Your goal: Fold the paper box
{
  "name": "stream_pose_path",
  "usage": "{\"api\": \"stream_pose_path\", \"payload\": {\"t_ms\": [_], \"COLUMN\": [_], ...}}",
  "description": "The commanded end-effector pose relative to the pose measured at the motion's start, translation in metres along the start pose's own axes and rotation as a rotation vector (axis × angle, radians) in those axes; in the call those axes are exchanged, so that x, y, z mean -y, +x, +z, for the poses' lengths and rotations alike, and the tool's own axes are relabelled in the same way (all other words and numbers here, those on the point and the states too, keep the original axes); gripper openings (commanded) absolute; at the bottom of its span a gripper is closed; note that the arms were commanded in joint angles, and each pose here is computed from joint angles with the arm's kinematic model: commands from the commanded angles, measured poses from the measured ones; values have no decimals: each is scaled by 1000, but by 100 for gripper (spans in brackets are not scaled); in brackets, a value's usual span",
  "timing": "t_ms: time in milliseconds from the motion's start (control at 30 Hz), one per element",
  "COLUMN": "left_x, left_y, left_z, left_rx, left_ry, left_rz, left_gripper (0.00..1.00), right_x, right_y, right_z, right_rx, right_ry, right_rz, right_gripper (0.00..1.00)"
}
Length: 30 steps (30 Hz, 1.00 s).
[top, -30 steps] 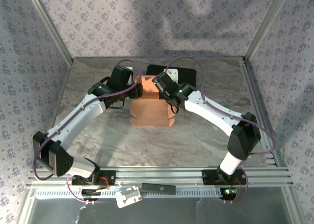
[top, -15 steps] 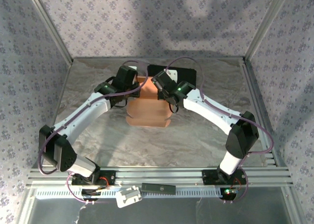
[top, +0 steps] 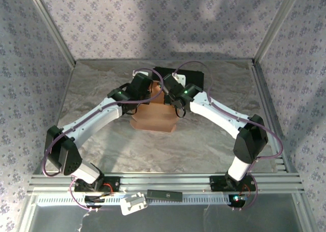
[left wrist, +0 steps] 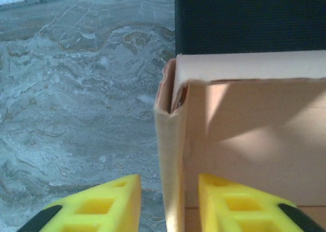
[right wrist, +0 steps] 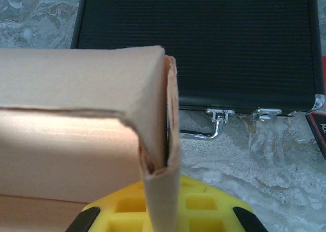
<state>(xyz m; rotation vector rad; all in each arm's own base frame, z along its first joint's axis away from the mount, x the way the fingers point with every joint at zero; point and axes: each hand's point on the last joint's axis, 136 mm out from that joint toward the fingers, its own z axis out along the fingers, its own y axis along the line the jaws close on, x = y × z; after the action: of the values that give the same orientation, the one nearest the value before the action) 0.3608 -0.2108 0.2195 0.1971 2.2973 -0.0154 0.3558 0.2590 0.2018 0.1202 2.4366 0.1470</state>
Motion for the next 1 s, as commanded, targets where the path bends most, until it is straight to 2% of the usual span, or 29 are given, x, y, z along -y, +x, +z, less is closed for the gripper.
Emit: {"api": "stream_pose_path", "payload": {"t_ms": [0,67,167,200,333,433,567,600,667,933,967], "left_x": [-2,-1,-3,-5,-5,-6,-8,-9,-12,-22,-22], "left_y": [3,4,6,7,6,2,2,3,4,5,6], "left_z": [-4,-3,1,2,8,11,17,18,20,10,7], "left_rx": [6,6,-3,-6,-13,-9,-10,-10,-11,11,6], "left_ry": [24,28,16,6,-21,-51,-95,-102,-119,-208,-205], "left_rz": [7,9,15,16,29,35,52,54,54,47,37], "left_gripper": [38,36,23,22,22,18,20,17,0,0,13], "right_x": [6,5,5,5,3,2,4,4,6,3,3], "right_y": [-3,-3,-3,-2,-1,1,4,5,5,11,12], "right_z": [-5,-5,-4,-5,-6,-5,-6,-6,-6,-4,-3], "right_rx": [-16,-18,-24,-26,-30,-37,-41,-41,-41,-61,-66], "right_ry": [-6,-13,-19,-21,-34,-36,-41,-41,-37,-46,-46], "right_rz": [48,51,55,57,62,64,80,82,87,114,126], "right_gripper": [0,0,0,0,0,0,0,0,0,0,0]}}
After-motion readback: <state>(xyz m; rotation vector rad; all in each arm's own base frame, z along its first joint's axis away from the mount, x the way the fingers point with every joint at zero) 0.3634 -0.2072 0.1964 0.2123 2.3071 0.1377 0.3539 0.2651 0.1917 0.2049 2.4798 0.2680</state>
